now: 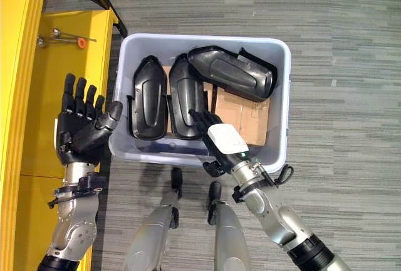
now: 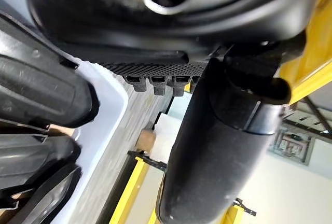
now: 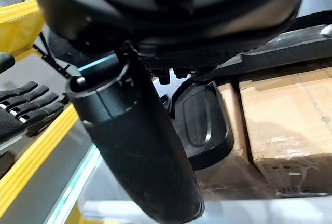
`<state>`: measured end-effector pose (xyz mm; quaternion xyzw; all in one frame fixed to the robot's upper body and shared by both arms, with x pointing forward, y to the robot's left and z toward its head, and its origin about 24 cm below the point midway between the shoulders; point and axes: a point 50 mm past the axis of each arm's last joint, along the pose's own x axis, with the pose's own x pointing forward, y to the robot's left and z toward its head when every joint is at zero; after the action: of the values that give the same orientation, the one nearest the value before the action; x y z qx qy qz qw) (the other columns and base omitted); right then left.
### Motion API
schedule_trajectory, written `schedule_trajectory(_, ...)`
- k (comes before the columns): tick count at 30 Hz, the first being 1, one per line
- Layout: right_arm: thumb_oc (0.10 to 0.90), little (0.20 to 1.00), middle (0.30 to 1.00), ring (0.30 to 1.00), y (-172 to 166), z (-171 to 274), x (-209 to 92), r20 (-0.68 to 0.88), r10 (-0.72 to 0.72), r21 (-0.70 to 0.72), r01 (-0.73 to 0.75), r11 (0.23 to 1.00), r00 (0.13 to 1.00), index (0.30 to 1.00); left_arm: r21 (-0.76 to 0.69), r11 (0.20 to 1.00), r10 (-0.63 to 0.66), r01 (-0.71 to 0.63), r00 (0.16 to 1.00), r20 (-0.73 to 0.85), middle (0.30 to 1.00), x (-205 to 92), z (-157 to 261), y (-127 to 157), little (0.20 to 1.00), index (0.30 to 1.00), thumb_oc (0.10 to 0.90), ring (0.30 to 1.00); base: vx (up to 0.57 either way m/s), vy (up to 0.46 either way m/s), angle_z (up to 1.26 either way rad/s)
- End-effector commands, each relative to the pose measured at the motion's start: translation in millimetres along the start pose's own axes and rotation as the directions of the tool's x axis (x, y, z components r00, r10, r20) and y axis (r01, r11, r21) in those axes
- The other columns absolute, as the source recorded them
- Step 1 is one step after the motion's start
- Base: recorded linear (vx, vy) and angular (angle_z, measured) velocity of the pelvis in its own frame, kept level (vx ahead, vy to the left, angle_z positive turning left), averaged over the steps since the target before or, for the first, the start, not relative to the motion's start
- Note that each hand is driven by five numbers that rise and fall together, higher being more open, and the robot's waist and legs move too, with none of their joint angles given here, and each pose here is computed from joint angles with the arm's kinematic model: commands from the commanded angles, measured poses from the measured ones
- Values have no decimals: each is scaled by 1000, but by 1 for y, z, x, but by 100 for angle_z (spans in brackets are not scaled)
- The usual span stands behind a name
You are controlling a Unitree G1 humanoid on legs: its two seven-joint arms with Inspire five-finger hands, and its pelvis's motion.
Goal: Move parts from the plastic box to the shelf.
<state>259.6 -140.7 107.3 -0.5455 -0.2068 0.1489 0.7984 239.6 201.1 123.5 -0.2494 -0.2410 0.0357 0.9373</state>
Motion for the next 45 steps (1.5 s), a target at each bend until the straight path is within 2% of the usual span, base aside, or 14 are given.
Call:
schedule_trajectory(1,900,1000,1000,1000,-29,39,12,247,-121,11,122,992,961,1000,-63,993,-88,103,976,200,1000,6,32,-12,1000,1000,900,1000,-48,-71,5)
schedule_trajectory(6,900,1000,1000,1000,-27,41,19,280,-120,-43,138,990,952,1000,-57,993,-84,99,972,219,1000,6,33,-12,1000,1000,900,1000,-36,-44,5)
schedule_trajectory(12,900,1000,1000,1000,-33,49,30,339,-190,-88,232,969,921,1000,-50,992,-96,112,965,242,1000,8,34,-13,1000,1000,900,1000,-29,-24,1)
schedule_trajectory(13,900,1000,1000,1000,-38,52,35,350,-245,-87,292,953,904,1000,-60,989,-120,138,964,237,1000,10,33,-18,1000,1000,900,1000,-74,-43,12)
schedule_trajectory(17,900,1000,1000,1000,-47,57,38,353,-360,3,383,924,864,1000,-76,984,-140,161,963,230,1000,11,30,-23,1000,1000,900,1000,-33,-5,15)
schedule_trajectory(21,900,1000,1000,1000,-58,66,33,382,-493,144,477,867,781,1000,-83,983,-143,166,963,229,1000,10,29,-25,1000,1000,900,1000,-1,23,6)
schedule_trajectory(28,900,1000,1000,1000,-57,63,35,355,-461,81,465,882,813,1000,-95,981,-145,170,963,227,1000,9,28,-26,1000,1000,900,1000,2,29,2)
schedule_trajectory(29,900,1000,1000,1000,-45,51,41,289,-405,5,422,907,868,1000,-107,978,-151,178,964,218,1000,8,25,-25,1000,1000,900,1000,1,63,2)
schedule_trajectory(31,900,1000,1000,1000,-31,36,45,211,-355,-57,374,926,911,1000,-118,974,-164,193,962,217,1000,8,24,-24,1000,1000,900,1000,3,62,3)
schedule_trajectory(45,900,1000,1000,1000,-24,32,64,180,-290,-153,318,935,940,1000,-122,964,-208,236,956,205,1000,14,22,-34,1000,1000,900,1000,7,5,5)
